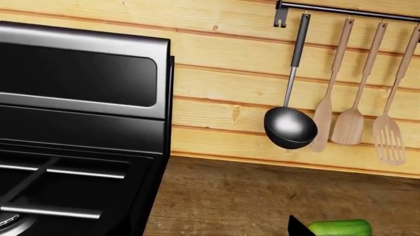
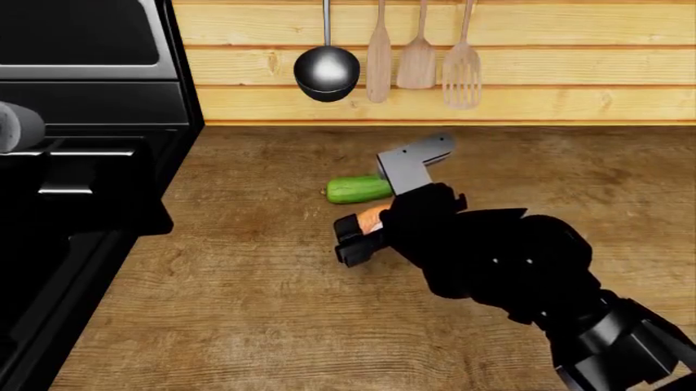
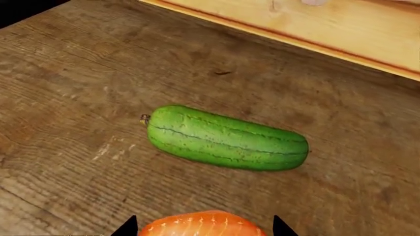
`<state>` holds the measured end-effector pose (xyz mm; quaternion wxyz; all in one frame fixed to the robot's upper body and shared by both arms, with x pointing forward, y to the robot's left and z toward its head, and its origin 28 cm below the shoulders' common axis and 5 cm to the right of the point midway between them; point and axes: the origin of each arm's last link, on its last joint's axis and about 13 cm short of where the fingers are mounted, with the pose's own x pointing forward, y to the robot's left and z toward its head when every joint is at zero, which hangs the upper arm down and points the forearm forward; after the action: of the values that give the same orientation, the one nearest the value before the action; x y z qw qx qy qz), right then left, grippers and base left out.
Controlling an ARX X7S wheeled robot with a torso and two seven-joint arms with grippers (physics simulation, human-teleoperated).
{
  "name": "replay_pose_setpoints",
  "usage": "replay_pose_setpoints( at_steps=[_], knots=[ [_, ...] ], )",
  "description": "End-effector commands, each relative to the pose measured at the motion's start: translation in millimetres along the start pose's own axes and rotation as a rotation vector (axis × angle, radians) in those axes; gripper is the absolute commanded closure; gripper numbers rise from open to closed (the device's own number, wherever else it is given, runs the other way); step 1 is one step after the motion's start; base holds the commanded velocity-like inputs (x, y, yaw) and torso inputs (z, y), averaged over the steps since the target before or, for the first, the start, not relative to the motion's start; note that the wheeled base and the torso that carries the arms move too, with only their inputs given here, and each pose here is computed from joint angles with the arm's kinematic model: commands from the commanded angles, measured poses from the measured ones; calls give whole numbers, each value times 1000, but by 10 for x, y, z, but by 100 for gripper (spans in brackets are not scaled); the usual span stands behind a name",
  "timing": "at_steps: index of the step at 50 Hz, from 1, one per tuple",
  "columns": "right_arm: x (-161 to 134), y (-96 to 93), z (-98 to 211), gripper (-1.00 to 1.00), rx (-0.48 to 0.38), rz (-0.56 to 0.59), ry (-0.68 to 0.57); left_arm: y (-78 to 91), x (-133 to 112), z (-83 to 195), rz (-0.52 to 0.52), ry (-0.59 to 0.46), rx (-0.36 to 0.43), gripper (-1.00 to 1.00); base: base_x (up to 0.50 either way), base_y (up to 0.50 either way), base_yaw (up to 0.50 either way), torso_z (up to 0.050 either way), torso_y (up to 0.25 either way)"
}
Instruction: Place both pans onto different burners. Then place the cucumber and the sushi on different pans.
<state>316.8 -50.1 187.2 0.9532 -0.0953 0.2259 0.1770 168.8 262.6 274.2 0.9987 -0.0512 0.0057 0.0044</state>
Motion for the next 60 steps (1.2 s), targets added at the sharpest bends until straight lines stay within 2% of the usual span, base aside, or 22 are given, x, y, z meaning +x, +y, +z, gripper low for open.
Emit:
replay_pose_setpoints(
  at_steps=[1, 15, 22, 29, 39, 42, 47, 50, 54, 60],
  knots=[
    [-29, -7, -135, 100, 2, 8, 64, 0, 1, -12, 0, 1, -4, -100, 0, 0, 0, 0, 0],
    [-717, -109, 293, 100, 44, -26, -179, 14, 11, -46, 4, 4, -9, -100, 0, 0, 0, 0, 0],
    [-932, -154, 367, 100, 47, -51, -238, -8, 76, -90, -8, 32, 8, -100, 0, 0, 0, 0, 0],
    [-1124, -246, 325, 100, 29, -110, -256, -137, 399, 100, -53, 70, 97, -100, 0, 0, 0, 0, 0],
    [-1264, -374, 158, 100, 56, -158, -254, -397, 944, 322, -189, 173, 313, -100, 0, 0, 0, 0, 0],
    [-1276, -403, 113, 100, 65, -165, -251, -465, 1121, 388, -202, 227, 342, -100, 0, 0, 0, 0, 0],
    [-1291, -473, 68, 100, 89, -188, -248, -619, 1448, 317, -196, 239, 407, -100, 0, 0, 0, 0, 0],
    [-1299, -498, 46, 100, 99, -198, -249, -704, 1592, 269, -223, 196, 473, -100, 0, 0, 0, 0, 0],
    [-1310, -504, 22, 100, 107, -200, -250, -777, 1753, 196, -285, 201, 545, -100, 0, 0, 0, 0, 0],
    [-1283, -518, 0, 100, 115, -202, -243, -877, 1791, 134, -448, 257, 567, -100, 0, 0, 0, 0, 0]
  ],
)
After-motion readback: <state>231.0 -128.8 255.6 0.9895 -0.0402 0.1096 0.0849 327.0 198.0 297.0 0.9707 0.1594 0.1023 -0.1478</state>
